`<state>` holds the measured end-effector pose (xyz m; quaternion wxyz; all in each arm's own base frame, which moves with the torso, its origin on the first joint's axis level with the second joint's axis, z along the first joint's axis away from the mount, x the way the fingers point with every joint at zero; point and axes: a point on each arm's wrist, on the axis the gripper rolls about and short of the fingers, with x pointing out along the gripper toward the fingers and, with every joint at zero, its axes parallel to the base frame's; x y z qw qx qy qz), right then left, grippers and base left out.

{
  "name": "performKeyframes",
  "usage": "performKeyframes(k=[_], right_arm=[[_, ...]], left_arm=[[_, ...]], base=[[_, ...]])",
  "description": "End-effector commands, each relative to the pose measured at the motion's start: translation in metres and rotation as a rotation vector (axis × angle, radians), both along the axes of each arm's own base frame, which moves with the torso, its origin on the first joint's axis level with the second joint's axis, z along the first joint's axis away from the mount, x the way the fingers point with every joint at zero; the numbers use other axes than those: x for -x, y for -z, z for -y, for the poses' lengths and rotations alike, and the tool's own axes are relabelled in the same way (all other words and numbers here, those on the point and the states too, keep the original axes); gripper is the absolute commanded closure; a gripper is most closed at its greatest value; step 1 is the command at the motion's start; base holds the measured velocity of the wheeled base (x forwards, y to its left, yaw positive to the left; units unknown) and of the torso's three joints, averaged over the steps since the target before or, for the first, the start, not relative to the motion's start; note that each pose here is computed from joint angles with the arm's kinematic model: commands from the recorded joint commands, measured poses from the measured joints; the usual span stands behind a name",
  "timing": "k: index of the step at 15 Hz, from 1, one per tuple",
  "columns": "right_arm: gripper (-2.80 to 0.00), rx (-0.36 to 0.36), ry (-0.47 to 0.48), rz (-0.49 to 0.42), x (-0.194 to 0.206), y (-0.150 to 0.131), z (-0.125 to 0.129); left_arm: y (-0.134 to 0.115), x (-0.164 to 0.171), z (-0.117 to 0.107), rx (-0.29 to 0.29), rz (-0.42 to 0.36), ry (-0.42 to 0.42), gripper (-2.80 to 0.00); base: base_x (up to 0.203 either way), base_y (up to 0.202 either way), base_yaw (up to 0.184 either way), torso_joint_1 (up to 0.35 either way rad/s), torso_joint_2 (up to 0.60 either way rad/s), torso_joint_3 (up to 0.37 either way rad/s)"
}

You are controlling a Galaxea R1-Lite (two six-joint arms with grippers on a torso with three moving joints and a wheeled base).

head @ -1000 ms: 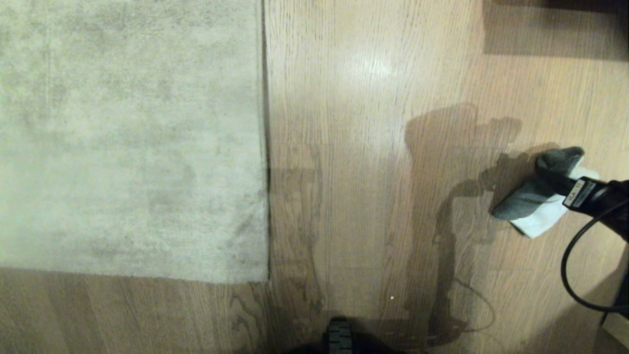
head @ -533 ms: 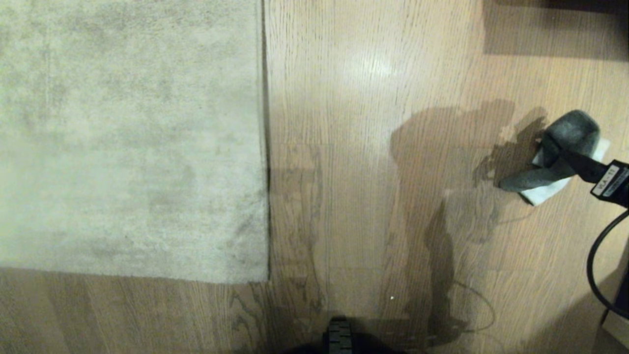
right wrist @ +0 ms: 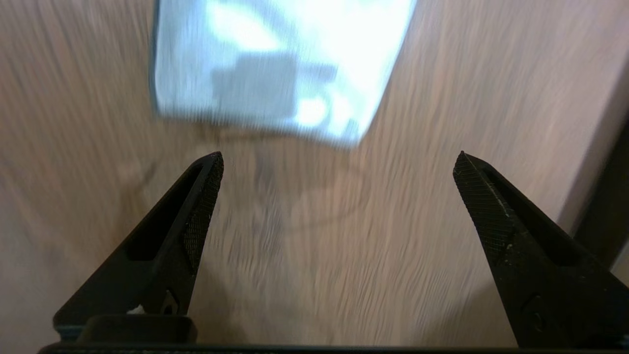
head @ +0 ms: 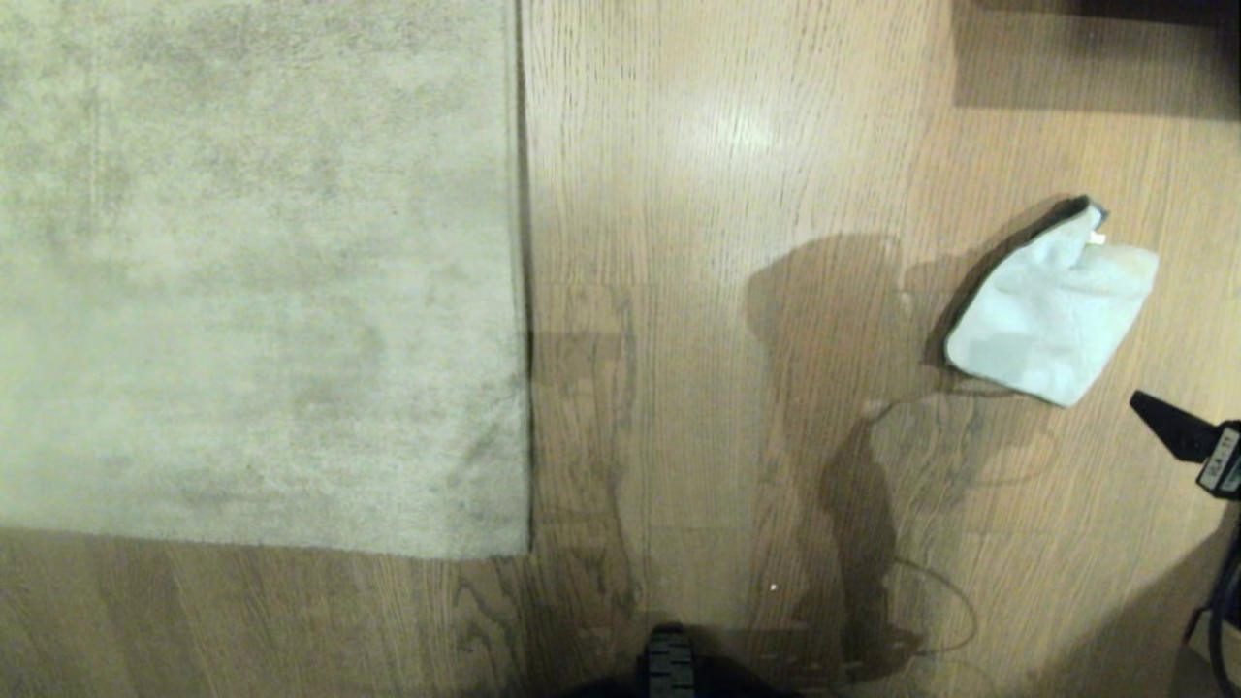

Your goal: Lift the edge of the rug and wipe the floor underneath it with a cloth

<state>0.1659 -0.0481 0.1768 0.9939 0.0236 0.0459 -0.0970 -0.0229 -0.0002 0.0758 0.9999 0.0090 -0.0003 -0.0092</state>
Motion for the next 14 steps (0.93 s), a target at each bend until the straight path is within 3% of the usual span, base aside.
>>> performKeyframes(k=[1, 5, 6, 11, 14], right_arm=[[-2.80, 0.011, 0.022, 0.028, 0.002, -0.006, 0.003], [-2.80, 0.008, 0.020, 0.024, 0.018, 0.001, -0.002], [0.00, 0.011, 0.019, 0.028, 0.023, 0.003, -0.004], [0.00, 0.039, 0.014, 0.063, 0.042, -0.002, -0.010], [0.00, 0.048, -0.038, 0.089, 0.061, 0.002, -0.023]], left_arm=[[0.000, 0.000, 0.000, 0.000, 0.000, 0.000, 0.00], [0.000, 0.000, 0.000, 0.000, 0.000, 0.000, 0.00], [0.000, 0.000, 0.000, 0.000, 0.000, 0.000, 0.00], [0.000, 0.000, 0.000, 0.000, 0.000, 0.000, 0.00], [0.000, 0.000, 0.000, 0.000, 0.000, 0.000, 0.00]], base=[[0.000, 0.000, 0.000, 0.000, 0.00, 0.000], [0.000, 0.000, 0.000, 0.000, 0.00, 0.000], [0.000, 0.000, 0.000, 0.000, 0.00, 0.000], [0.000, 0.000, 0.000, 0.000, 0.00, 0.000], [0.000, 0.000, 0.000, 0.000, 0.00, 0.000]])
